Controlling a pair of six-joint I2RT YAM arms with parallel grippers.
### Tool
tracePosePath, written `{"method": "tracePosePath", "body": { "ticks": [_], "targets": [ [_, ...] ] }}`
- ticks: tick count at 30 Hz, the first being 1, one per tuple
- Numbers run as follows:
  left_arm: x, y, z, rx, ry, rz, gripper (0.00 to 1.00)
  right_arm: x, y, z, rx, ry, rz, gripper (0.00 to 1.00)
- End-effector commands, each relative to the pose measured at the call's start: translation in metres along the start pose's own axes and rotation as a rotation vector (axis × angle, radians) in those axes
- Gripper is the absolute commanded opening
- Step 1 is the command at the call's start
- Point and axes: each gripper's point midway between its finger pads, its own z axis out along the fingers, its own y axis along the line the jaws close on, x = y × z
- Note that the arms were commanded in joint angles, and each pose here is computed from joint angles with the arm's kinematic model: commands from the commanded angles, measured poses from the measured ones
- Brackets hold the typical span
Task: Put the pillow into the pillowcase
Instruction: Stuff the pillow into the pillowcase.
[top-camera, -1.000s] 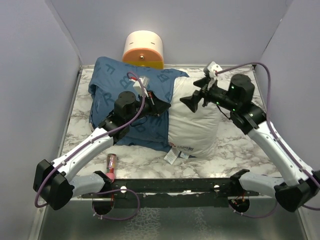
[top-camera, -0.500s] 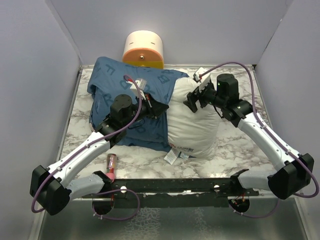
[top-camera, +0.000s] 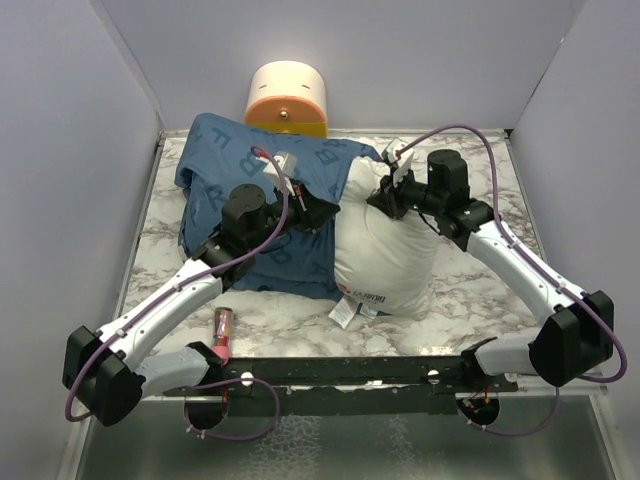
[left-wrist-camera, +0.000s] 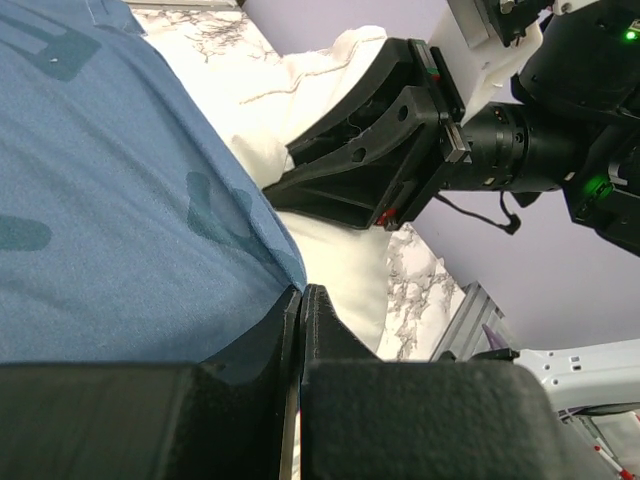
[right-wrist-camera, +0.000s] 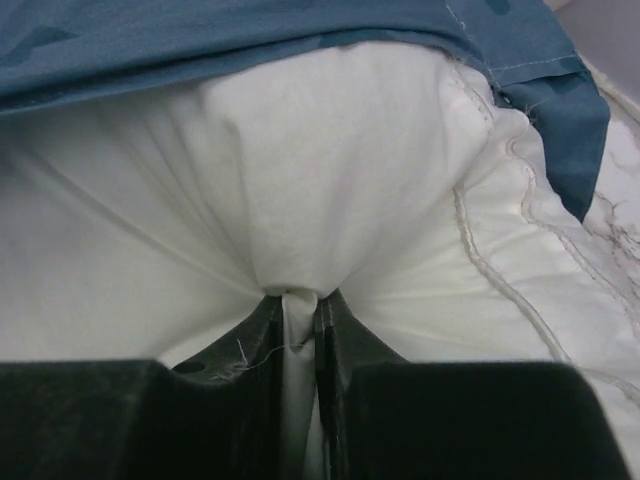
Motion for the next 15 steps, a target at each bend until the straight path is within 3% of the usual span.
{"method": "tracePosePath", "body": {
  "ticks": [1, 10, 15],
  "targets": [
    [-0.028, -0.041, 0.004, 0.165, -0.066, 0.051, 0.0, 0.056, 0.035, 0.01, -0.154, 0.133, 0.169, 0.08],
    [-0.047, -0.066, 0.04, 0.305, -0.091, 0.021, 0.0, 0.003, 0.106, 0.024, -0.435, -0.06, 0.323, 0.03],
    [-0.041, -0.11, 0.047, 0.454, -0.059, 0.042, 0.0, -0.044, 0.08, 0.035, -0.29, -0.259, 0.469, 0.01]
  ]
}}
